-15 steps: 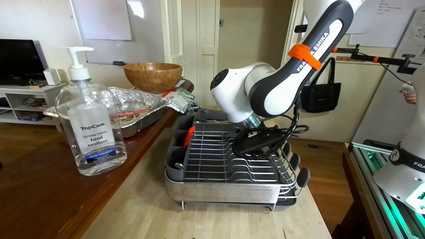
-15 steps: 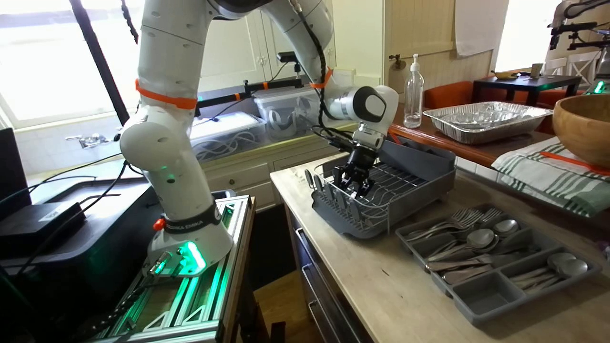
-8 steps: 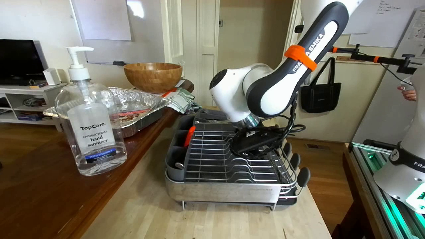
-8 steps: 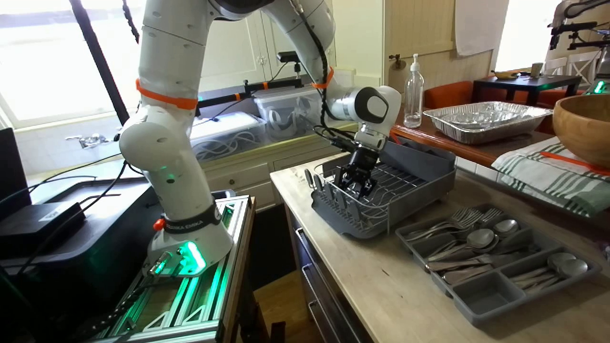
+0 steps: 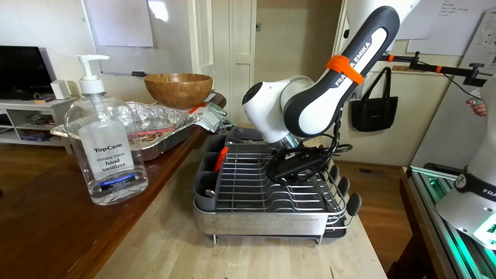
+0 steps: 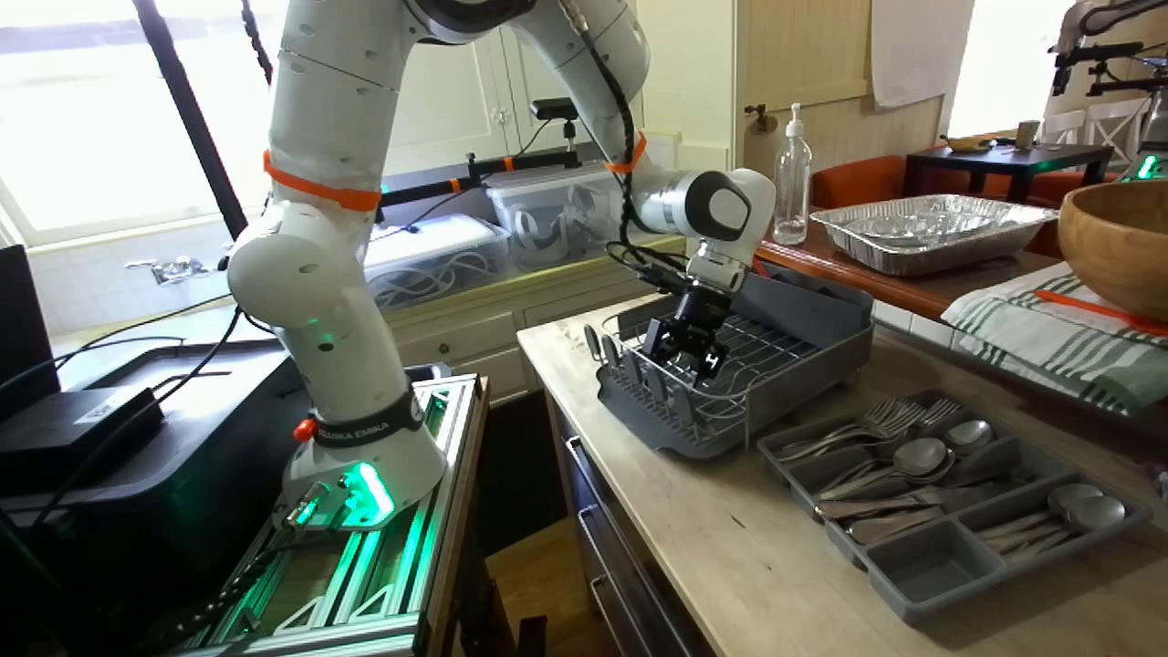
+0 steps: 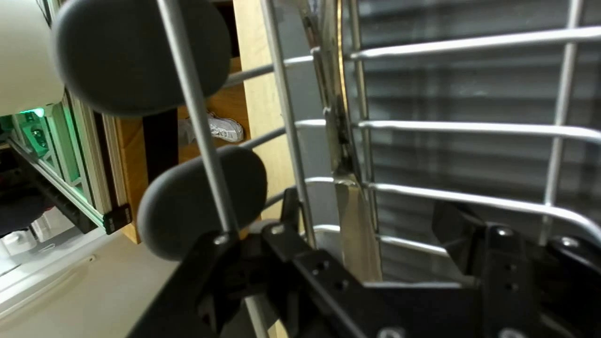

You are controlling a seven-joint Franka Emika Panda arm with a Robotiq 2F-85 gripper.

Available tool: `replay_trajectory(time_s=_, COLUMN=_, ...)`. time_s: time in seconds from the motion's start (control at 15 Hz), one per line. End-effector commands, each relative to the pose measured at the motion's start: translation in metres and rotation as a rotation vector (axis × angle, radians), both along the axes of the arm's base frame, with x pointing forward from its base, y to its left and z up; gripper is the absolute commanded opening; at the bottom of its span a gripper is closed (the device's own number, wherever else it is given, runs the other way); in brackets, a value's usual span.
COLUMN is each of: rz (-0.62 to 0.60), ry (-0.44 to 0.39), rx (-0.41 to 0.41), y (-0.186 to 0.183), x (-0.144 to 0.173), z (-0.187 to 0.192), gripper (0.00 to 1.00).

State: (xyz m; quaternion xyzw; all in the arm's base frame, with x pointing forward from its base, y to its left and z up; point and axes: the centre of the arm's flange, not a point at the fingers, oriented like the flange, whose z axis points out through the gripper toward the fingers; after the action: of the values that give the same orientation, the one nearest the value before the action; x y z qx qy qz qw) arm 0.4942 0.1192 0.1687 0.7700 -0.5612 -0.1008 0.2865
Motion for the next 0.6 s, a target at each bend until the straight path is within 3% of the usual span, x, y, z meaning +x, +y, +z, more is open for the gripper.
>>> replay_trajectory(time_s=0.0, rz=0.005, ry=0.023, rx=0.024, y=-0.004, x=0.008, z=0.007, gripper=0.81)
replay_trajectory(time_s=0.07, rz=0.007, ry=0.026, rx=0.027, y=-0.003, x=0.008, z=0.008, gripper=0.50)
replay_trajectory(time_s=0.13, rz=0.011, ry=0.026, rx=0.031, y=-0.003, x=0.008, z=0.009, gripper=0.48)
replay_trajectory(time_s=0.33, rz=0.027, ry=0.045, rx=0.026, y=0.000, x=0.005, z=0.018, gripper=0.28)
replay_trajectory(time_s=0.4, rz=0.033, ry=0.048, rx=0.019, y=0.001, x=0.003, z=0.023, gripper=0.70)
replay_trajectory(time_s=0.53, rz=0.044, ry=0.037, rx=0.023, y=0.004, x=0.002, z=0.032, gripper=0.66)
